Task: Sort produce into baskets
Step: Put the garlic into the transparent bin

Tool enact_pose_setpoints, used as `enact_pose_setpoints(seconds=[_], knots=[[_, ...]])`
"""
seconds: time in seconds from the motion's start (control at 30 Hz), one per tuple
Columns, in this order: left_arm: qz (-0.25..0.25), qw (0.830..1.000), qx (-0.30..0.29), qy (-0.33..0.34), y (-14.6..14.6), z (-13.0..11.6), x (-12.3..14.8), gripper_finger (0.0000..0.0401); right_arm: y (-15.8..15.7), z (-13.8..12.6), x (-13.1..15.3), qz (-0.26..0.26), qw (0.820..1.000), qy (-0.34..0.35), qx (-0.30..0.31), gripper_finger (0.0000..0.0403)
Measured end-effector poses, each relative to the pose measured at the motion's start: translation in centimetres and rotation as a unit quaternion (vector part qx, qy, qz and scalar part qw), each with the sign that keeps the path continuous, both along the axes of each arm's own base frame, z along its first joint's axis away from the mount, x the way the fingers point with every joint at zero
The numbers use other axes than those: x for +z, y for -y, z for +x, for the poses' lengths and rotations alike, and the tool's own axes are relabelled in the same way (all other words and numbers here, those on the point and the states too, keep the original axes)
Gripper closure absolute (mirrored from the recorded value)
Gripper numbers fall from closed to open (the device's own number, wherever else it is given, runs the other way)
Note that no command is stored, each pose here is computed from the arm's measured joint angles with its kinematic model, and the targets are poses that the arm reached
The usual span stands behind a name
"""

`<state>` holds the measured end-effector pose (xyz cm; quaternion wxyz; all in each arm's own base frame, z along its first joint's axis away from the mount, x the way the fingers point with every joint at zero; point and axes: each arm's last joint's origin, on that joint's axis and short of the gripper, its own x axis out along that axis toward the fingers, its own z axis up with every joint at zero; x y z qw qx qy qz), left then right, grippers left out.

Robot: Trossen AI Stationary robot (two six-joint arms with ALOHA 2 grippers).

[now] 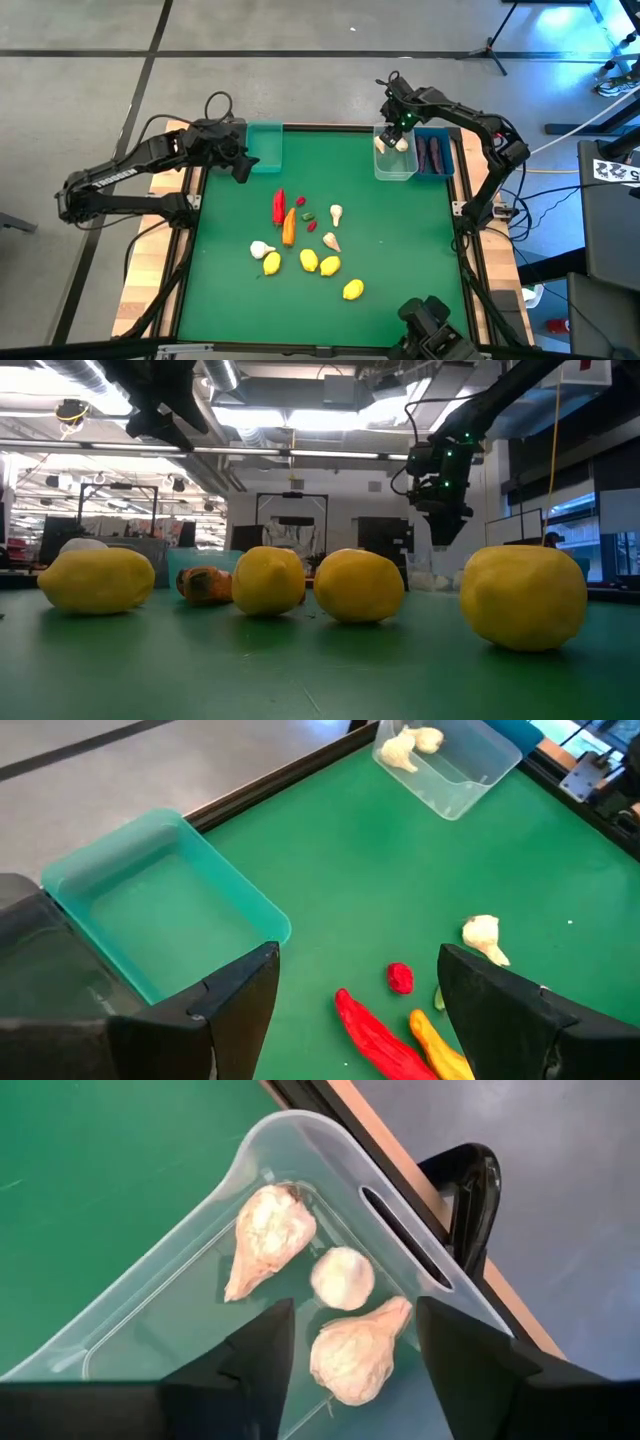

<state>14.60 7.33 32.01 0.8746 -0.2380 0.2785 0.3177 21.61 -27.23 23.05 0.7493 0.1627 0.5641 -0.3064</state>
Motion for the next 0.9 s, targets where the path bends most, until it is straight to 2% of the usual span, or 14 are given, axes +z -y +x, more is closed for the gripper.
enact_pose_setpoints(seconds=[0.17,0.27,0.5,0.7,0.9], knots=[[-0.008,1.000,0.004,-0.009,-0.2,0.4,-0.3,0.0134,0.0,0.0,0.0,0.002,1.000,-0.002,0.001,0.0181],[-0.013,1.000,0.004,-0.019,-0.4,0.8,-0.7,0.0134,-0.2,0.1,0.2,0.015,1.000,0.020,0.009,0.0180],[-0.021,0.999,0.002,-0.038,-0.8,1.7,-1.4,0.0134,-1.7,0.8,3.2,0.051,0.994,0.081,0.043,0.0180],[-0.016,0.999,-0.011,-0.038,-0.9,2.0,-1.4,0.0134,-5.2,3.1,5.3,0.067,0.981,0.135,0.120,0.0180],[-0.014,0.999,-0.041,-0.018,-0.8,2.3,-1.1,0.0134,-11.0,7.7,5.4,0.081,0.961,0.147,0.221,0.0180]])
